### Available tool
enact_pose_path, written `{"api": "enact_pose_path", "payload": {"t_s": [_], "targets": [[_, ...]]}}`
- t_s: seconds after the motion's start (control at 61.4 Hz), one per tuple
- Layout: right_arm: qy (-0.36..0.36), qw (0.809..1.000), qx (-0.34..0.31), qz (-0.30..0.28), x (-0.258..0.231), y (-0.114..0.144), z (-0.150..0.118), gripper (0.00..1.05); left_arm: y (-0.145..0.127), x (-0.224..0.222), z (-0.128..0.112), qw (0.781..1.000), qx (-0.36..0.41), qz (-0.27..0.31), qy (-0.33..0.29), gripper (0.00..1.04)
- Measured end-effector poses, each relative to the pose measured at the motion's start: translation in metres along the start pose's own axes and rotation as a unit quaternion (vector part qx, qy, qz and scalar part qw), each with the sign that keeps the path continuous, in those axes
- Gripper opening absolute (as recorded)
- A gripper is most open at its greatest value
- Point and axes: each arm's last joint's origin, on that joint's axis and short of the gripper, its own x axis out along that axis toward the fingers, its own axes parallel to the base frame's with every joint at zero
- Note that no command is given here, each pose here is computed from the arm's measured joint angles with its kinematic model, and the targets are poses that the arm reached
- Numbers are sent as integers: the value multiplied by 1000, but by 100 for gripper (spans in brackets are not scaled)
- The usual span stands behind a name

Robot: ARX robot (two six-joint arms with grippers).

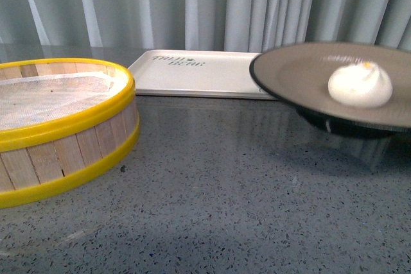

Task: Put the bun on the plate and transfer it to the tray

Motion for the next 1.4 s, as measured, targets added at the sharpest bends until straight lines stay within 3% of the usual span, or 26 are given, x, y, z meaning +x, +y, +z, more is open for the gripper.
{"api": "enact_pose_path", "payload": {"t_s": [0.261,0.538,0.913,1.206,1.402], "targets": [[-43,996,-26,70,-7,22,19,3,0,0,0,1000,0,0,0,98],[-49,992,-25,117,27,43,50,3,0,0,0,1000,0,0,0,98],[-37,996,55,60,137,66,106,3,0,0,0,1000,0,0,0,98],[-6,997,59,44,179,83,101,3,0,0,0,1000,0,0,0,98],[6,998,66,8,201,71,90,3,0,0,0,1000,0,0,0,98]]}}
